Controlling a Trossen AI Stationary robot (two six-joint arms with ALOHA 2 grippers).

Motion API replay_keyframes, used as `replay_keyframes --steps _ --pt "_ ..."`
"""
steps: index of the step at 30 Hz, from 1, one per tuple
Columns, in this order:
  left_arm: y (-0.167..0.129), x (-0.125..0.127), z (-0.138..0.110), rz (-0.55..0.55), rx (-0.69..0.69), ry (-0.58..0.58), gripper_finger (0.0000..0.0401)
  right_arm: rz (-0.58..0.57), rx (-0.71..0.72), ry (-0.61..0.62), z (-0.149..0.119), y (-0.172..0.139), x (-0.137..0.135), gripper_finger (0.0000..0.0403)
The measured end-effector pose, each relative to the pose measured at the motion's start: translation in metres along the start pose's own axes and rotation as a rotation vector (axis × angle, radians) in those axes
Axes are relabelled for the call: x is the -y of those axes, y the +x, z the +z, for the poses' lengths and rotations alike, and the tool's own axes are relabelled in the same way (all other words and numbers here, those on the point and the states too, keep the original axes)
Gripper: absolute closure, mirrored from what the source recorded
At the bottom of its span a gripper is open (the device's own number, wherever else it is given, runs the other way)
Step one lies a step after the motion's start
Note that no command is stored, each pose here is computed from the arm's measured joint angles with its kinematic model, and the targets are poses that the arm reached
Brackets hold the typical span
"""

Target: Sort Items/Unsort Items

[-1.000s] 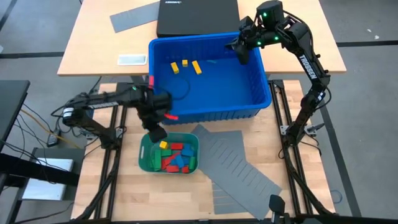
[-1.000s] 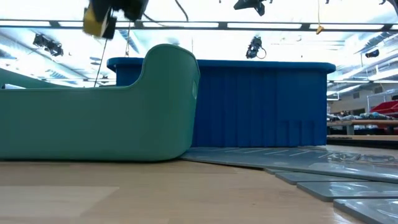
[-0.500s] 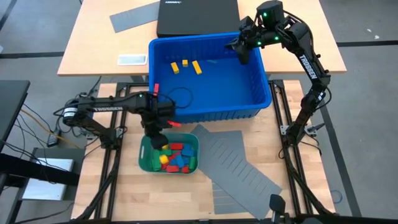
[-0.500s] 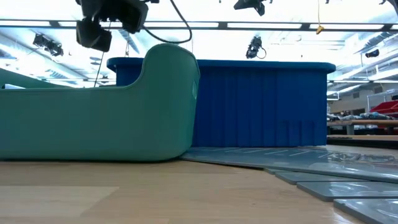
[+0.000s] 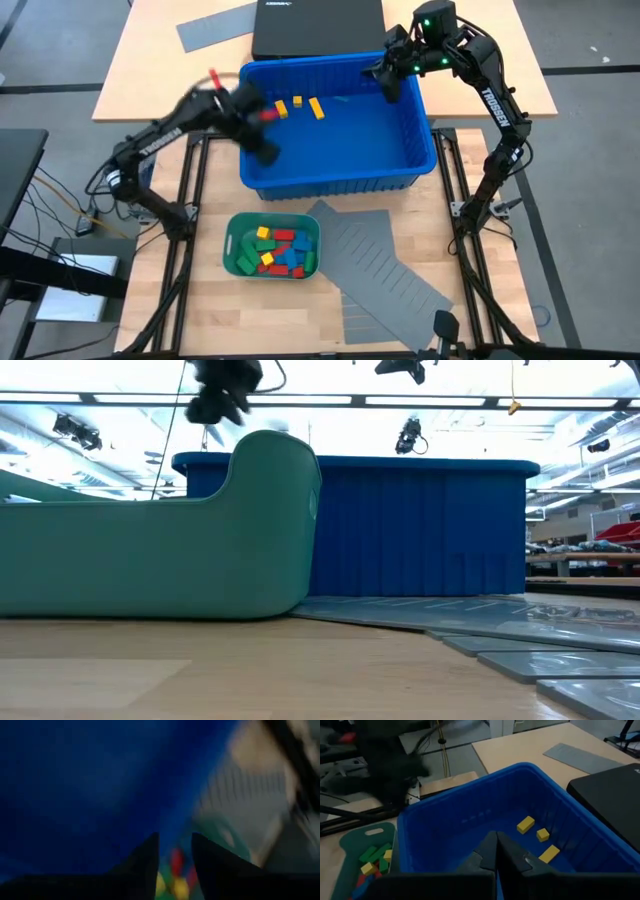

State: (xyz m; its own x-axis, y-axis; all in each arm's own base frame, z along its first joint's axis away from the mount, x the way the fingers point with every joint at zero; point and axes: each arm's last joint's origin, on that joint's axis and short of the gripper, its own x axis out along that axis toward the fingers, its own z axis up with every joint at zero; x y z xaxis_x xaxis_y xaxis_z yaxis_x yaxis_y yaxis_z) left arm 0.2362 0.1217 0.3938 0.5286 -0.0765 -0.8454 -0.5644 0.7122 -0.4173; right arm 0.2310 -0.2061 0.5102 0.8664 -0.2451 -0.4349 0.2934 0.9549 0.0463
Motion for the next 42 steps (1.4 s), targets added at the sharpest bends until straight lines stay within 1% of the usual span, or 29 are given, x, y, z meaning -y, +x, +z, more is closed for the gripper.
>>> replay_keyframes --steps 4,8,11,16,18,22,25,29,32,35,42 --pt "-0.011 -0.026 0.042 0.095 0.255 -0.058 0.0310 -0.001 0.006 -0.002 0.001 0.000 0.000 0.0398" --pt "-0.007 -0.051 0.081 0.172 0.432 -0.111 0.0321 -0.001 0.006 0.006 0.001 0.000 0.000 0.0400" --pt "0.005 -0.071 0.107 0.207 0.493 -0.139 0.0316 -0.001 0.006 0.026 0.001 0.000 0.000 0.0401" --pt "0.047 -0.110 0.136 0.228 0.441 -0.273 0.0283 0.000 0.006 0.042 0.001 0.000 0.000 0.0398" --pt "0.066 -0.125 0.143 0.274 0.410 -0.302 0.0267 0.000 0.006 0.042 0.001 0.000 0.000 0.0399" --pt "0.095 -0.152 0.149 0.440 0.371 -0.340 0.0238 0.000 0.006 0.042 0.001 0.000 0.000 0.0401" --pt "0.115 -0.167 0.149 0.485 0.317 -0.364 0.0221 0.000 0.005 0.042 0.001 0.000 0.000 0.0399" --pt "0.136 -0.180 0.150 0.530 0.278 -0.373 0.0203 0.000 0.005 0.042 0.001 0.000 0.000 0.0398" --pt "0.144 -0.188 0.152 0.602 0.287 -0.380 0.0192 0.000 0.005 0.042 0.001 0.000 0.000 0.0401" --pt "0.149 -0.195 0.152 0.649 0.287 -0.390 0.0183 0.000 0.005 0.042 0.001 0.000 0.000 0.0401" --pt "0.160 -0.213 0.156 0.675 0.321 -0.411 0.0172 0.007 0.005 0.042 0.000 0.000 -0.001 0.0400"
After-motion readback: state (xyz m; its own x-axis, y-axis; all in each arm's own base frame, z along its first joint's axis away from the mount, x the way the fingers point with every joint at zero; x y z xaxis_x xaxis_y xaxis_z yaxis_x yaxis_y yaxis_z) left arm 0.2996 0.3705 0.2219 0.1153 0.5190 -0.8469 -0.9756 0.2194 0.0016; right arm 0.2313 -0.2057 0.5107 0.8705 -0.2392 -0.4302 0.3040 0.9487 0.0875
